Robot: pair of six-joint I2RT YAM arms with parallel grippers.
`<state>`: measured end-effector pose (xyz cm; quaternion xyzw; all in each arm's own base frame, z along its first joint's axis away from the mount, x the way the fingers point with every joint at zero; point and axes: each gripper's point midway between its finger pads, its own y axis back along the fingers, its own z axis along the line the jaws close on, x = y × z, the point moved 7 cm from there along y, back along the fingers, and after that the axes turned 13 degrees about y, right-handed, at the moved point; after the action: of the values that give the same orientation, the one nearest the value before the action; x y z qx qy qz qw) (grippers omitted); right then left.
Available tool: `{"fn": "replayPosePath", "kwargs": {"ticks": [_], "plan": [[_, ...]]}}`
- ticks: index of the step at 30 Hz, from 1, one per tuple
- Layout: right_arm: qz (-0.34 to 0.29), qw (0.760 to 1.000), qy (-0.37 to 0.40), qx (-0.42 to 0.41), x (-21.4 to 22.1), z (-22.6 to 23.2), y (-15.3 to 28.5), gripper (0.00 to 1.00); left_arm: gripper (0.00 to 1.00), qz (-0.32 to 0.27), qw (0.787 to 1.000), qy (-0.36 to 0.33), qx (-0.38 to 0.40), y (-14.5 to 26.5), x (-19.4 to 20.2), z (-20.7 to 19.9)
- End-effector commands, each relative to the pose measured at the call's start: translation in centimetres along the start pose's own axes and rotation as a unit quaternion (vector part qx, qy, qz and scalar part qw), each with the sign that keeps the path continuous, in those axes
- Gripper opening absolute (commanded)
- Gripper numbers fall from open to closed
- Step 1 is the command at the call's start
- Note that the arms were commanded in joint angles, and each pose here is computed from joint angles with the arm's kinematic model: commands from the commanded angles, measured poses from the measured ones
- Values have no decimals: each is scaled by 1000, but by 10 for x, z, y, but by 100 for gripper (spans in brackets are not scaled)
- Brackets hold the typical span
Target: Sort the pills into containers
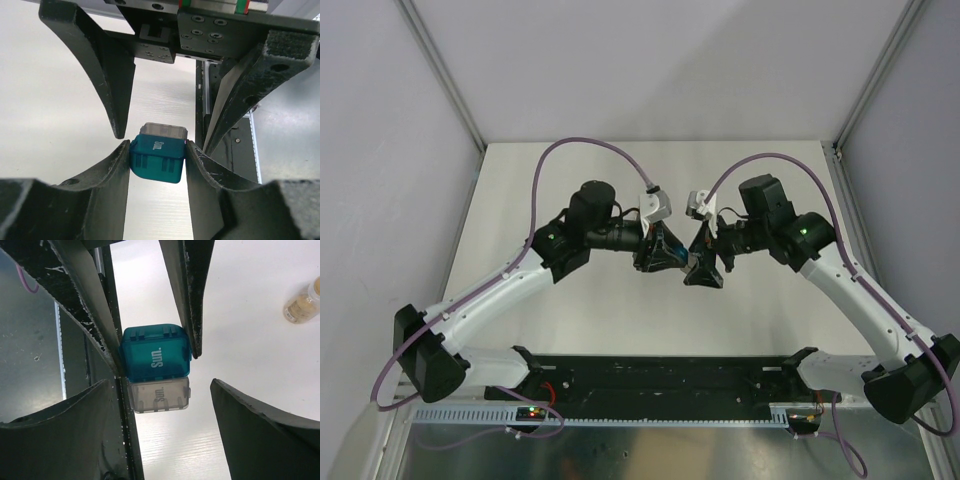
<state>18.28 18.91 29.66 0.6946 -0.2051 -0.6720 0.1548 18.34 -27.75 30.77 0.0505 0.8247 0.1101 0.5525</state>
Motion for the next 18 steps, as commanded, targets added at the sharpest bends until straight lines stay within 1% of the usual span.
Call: {"fn": "replayPosePath", "kwargs": {"ticks": [1, 6, 8, 9, 10, 12, 13, 15, 18], "plan": [[-14, 1000, 19, 13, -6, -2, 1, 87, 0, -29, 999, -16, 28, 2, -17, -12], [-19, 1000, 23, 7, -7, -3, -1, 86, 0, -31, 999, -17, 39, 3, -16, -16], [-22, 999, 25, 4, -8, -3, -1, 83, 0, -32, 998, -17, 41, 3, -15, -16], [-23, 999, 25, 1, -8, -2, -2, 80, 0, -33, 998, -17, 43, 3, -14, -17], [-24, 999, 24, -1, -8, -2, -2, 75, 0, -32, 998, -16, 44, 3, -13, -17], [-25, 999, 24, -4, -7, -2, -2, 61, 0, -33, 998, -17, 45, 4, -12, -17], [-27, 999, 24, -4, -8, -2, -1, 53, 0, -34, 998, -17, 44, 5, -12, -17], [-28, 999, 25, -3, -8, -1, 1, 39, 0, -33, 998, -21, 45, 5, -10, -17], [-26, 999, 30, 0, -7, 1, 4, 22, 0, -31, 998, -24, 43, 7, -5, -15]]}}
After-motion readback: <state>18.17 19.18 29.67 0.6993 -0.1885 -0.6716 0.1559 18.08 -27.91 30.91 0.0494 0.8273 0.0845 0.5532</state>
